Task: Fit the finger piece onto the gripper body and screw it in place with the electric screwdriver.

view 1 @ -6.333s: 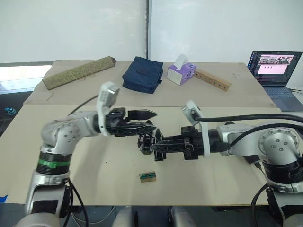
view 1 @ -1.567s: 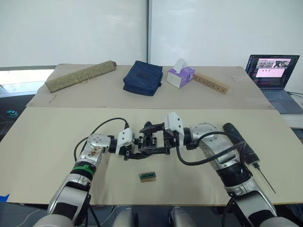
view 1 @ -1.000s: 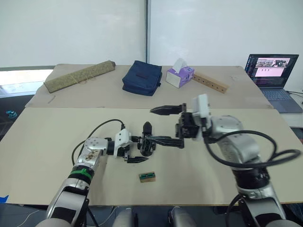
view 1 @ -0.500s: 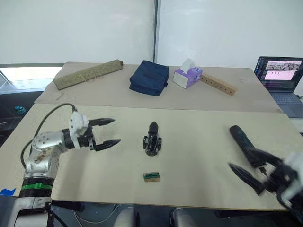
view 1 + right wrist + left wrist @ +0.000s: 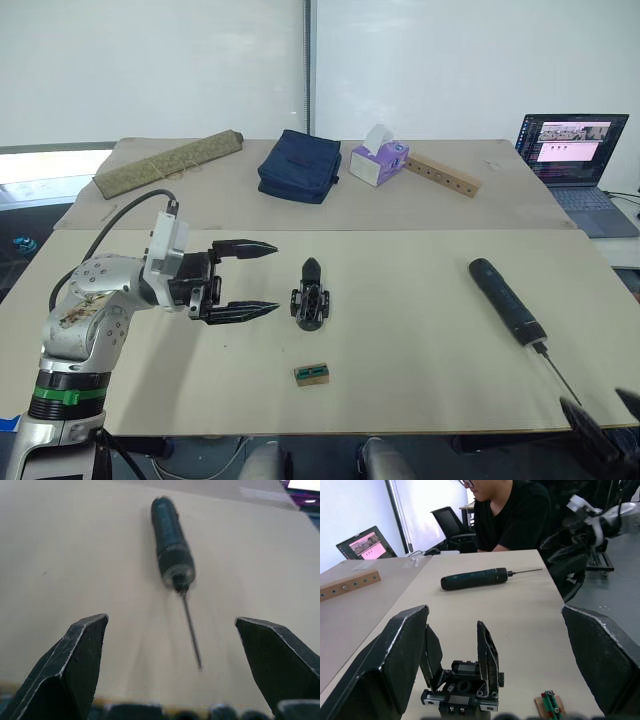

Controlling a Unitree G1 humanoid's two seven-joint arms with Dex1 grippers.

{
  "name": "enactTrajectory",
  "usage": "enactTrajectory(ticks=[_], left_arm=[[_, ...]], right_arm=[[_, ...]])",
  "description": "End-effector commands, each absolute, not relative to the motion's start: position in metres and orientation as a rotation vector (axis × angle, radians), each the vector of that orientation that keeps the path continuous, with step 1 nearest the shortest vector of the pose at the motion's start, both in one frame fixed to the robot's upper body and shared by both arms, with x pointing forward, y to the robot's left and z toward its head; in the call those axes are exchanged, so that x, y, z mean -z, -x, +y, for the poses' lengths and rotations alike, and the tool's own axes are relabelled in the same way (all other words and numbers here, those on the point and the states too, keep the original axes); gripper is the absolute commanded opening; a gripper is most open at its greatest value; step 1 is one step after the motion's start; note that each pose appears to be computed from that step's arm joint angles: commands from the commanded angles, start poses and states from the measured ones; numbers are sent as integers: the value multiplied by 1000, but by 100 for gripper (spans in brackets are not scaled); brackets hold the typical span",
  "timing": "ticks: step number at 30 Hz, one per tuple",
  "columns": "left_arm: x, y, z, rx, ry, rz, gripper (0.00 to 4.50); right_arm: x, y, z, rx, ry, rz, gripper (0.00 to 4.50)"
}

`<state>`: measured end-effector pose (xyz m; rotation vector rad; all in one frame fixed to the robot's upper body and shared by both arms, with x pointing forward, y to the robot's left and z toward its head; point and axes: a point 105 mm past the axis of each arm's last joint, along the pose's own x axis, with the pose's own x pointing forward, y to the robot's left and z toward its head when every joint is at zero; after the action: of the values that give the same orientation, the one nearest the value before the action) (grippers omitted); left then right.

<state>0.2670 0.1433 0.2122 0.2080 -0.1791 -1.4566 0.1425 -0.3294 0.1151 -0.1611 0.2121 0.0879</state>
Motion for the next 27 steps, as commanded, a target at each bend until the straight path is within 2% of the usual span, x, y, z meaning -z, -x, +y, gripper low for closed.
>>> enactTrajectory(ticks=[1, 4, 7, 10, 16, 21, 25, 27], left_arm=[[-223, -266, 133, 1476, -245, -216, 449], [-225, -267, 130, 1485, -261, -215, 449], [-222, -268, 127, 1484, -262, -191, 449], [-215, -266, 129, 1482, -271, -138, 449], [-212, -257, 134, 1504, -278, -121, 449], [-211, -255, 133, 1505, -276, -124, 449], [-209, -253, 133, 1503, -277, -122, 450], [-209, -252, 133, 1501, -277, -122, 450]], right_arm=[[-122, -173, -335, -117, 161, 313, 450], [-130, -198, -341, -132, 154, 352, 450], [-124, -227, -347, -207, 196, 477, 450], [-121, -246, -354, -228, 229, 533, 450], [-101, -266, -359, -298, 244, 641, 450], [-95, -275, -349, -412, 243, 663, 450], [-101, -291, -345, -431, 263, 614, 339], [-105, -296, -344, -439, 272, 594, 261]])
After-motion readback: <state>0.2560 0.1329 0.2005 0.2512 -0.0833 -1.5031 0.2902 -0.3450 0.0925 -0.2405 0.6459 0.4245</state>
